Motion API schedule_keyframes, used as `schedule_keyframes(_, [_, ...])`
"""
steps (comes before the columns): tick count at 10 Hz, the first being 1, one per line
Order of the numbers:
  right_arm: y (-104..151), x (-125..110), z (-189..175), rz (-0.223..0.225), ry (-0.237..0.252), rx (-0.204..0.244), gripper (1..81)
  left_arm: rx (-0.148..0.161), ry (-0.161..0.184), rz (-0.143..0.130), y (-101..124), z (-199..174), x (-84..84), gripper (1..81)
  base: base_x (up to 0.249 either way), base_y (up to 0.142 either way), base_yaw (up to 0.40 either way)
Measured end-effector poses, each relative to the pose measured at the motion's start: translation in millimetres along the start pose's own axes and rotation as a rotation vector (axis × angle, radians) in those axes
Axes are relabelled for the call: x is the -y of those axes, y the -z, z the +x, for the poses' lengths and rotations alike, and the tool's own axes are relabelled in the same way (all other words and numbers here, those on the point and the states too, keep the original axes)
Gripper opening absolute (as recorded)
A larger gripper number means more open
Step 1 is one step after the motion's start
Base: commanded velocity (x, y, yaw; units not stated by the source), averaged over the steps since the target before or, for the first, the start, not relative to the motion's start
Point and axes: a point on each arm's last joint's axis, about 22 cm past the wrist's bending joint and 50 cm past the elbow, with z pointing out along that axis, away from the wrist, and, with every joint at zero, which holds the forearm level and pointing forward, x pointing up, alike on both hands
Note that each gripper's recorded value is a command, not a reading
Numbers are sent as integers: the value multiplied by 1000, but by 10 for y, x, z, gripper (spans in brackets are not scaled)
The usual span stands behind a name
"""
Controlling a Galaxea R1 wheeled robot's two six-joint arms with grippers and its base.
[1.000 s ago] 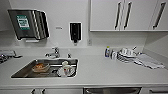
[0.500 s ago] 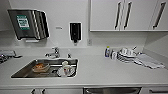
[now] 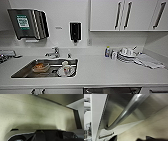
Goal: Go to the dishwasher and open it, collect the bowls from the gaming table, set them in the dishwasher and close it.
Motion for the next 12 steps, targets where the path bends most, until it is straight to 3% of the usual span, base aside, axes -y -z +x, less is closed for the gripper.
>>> schedule_keyframes(2, [12,-18,12,-18,18,20,811,0,0,0,0,-1,0,811,0,0,0])
schedule_keyframes(5, [50,-16,96,-36,76,14,811,0,0,0,0,-2,0,811,0,0,0])
schedule_keyframes(7, [124,-122,264,-72,97,-7,811,0,1,0,0,-1,0,811,0,0,0])
schedule_keyframes(9, [203,-98,494,-85,92,-48,811,0,1,0,0,-1,0,811,0,0,0])
schedule_keyframes(12, [191,-186,725,-119,57,-75,811,1,1,-2,-6,-8,-12,811,0,0,0])
